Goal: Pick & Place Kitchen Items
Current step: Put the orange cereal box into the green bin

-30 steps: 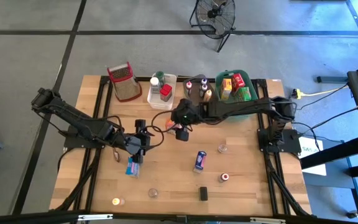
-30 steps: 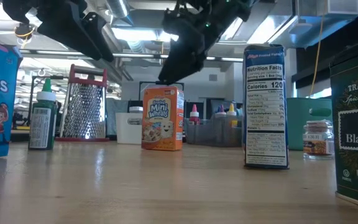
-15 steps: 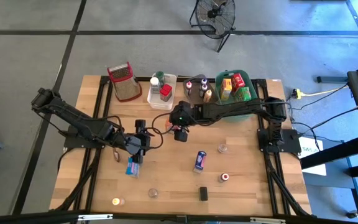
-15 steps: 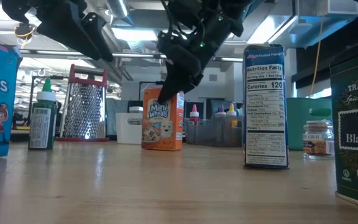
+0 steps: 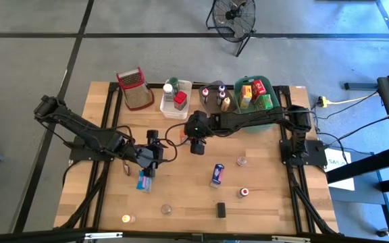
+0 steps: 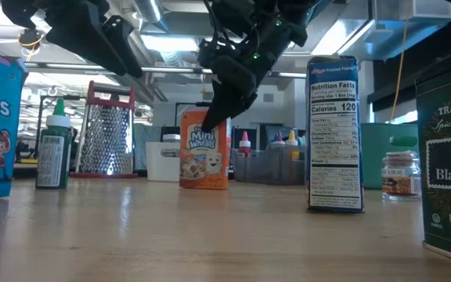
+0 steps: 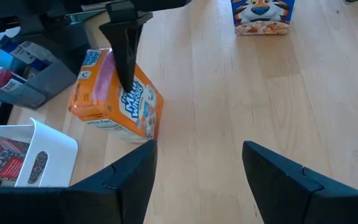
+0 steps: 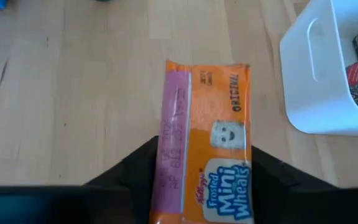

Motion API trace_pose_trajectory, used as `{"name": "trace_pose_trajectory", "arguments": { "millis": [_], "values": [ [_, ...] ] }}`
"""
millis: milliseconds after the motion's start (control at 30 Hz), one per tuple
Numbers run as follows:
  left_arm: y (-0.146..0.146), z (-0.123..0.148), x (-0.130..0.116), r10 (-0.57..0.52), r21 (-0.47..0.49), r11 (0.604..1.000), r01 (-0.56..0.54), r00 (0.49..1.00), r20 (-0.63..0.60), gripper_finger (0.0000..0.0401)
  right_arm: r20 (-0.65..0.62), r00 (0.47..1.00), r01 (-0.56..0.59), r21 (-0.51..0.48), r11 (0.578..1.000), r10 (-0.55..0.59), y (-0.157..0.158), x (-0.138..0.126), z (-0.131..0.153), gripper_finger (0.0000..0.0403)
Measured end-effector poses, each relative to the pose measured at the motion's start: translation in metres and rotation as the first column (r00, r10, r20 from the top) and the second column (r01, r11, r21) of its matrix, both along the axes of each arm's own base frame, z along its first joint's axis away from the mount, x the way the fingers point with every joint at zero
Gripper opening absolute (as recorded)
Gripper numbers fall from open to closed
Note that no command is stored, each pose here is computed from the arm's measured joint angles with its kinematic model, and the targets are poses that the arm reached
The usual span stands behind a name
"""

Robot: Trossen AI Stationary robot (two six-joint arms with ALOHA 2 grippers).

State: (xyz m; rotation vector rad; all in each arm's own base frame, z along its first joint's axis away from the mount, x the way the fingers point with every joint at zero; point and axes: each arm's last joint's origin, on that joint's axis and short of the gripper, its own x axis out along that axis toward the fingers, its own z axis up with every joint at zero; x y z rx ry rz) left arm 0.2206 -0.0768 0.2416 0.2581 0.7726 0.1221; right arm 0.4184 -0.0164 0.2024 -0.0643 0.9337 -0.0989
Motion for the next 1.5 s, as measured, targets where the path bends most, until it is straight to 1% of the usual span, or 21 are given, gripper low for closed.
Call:
{"name": "trace_pose_trajectory", "arguments": {
  "millis": [100,167,333,400,567,667,733,800,867,1000,1100,1200,1267,1433,1500],
  "values": [
    [0.0,0.0,0.0,0.0,0.0,1.0,0.0,1.0,0.0,0.0231,-0.005,1.0,-0.002,-0.001,1.0,0.002,0.0,-0.001,0.0,0.0143],
    [0.0,0.0,0.0,0.0,0.0,1.0,0.0,1.0,-0.001,0.0231,-0.013,1.0,-0.002,-0.001,1.0,0.002,0.0,-0.002,0.002,0.013],
    [0.0,0.0,0.0,0.0,0.0,1.0,0.0,1.0,0.0,0.0233,-0.018,1.0,0.018,-0.001,1.0,-0.018,0.001,-0.014,0.022,0.0123],
    [0.0,0.0,0.0,0.0,0.0,1.0,0.0,1.0,0.0,0.0232,-0.046,0.998,0.038,0.002,0.999,-0.038,0.001,-0.023,0.03,0.0122],
    [0.0,0.0,0.0,0.0,0.0,1.0,0.0,1.0,0.0,0.0232,-0.011,0.995,0.096,-0.006,0.995,-0.096,0.005,-0.045,0.065,0.0121],
    [0.0,0.0,0.0,-0.004,-0.004,1.0,0.004,1.0,-0.002,0.0233,0.02,0.986,0.165,-0.021,0.986,-0.164,0.008,-0.066,0.091,0.0121],
    [0.0,0.0,0.0,-0.004,-0.004,1.0,0.004,1.0,-0.001,0.0232,0.06,0.972,0.231,-0.037,0.972,-0.229,0.009,-0.081,0.109,0.012],
    [0.0,0.0,0.0,-0.005,-0.006,1.0,0.005,1.0,-0.002,0.0231,0.056,0.945,0.325,-0.062,0.944,-0.322,0.009,-0.101,0.122,0.012],
    [0.0,0.0,0.0,-0.006,-0.005,1.0,0.006,1.0,-0.006,0.0231,0.055,0.909,0.417,-0.074,0.906,-0.413,0.007,-0.12,0.133,0.012],
    [-0.001,0.0,0.0,-0.019,-0.02,1.0,0.018,1.0,-0.008,0.0233,0.046,0.814,0.58,-0.129,0.804,-0.58,0.003,-0.152,0.144,0.012],
    [-0.001,0.0,0.0,-0.02,-0.021,1.0,0.019,1.0,-0.009,0.0232,0.032,0.747,0.66,-0.162,0.734,-0.664,0.001,-0.167,0.145,0.012],
    [-0.001,0.0,0.0,-0.021,-0.022,1.0,0.021,1.0,-0.009,0.0231,0.016,0.69,0.711,-0.207,0.673,-0.724,-0.002,-0.174,0.143,0.012],
    [-0.001,0.0,0.0,-0.021,-0.022,1.0,0.021,1.0,-0.009,0.0232,0.006,0.655,0.74,-0.21,0.639,-0.756,-0.004,-0.177,0.14,0.012],
    [-0.001,0.0,0.0,-0.021,-0.023,1.0,0.021,1.0,-0.01,0.0232,-0.028,0.604,0.767,-0.247,0.591,-0.796,-0.012,-0.181,0.124,0.012],
    [-0.001,0.0,0.0,-0.021,-0.023,1.0,0.021,1.0,-0.01,0.0231,-0.052,0.573,0.783,-0.261,0.565,-0.818,-0.016,-0.184,0.116,0.012]
  ]
}}
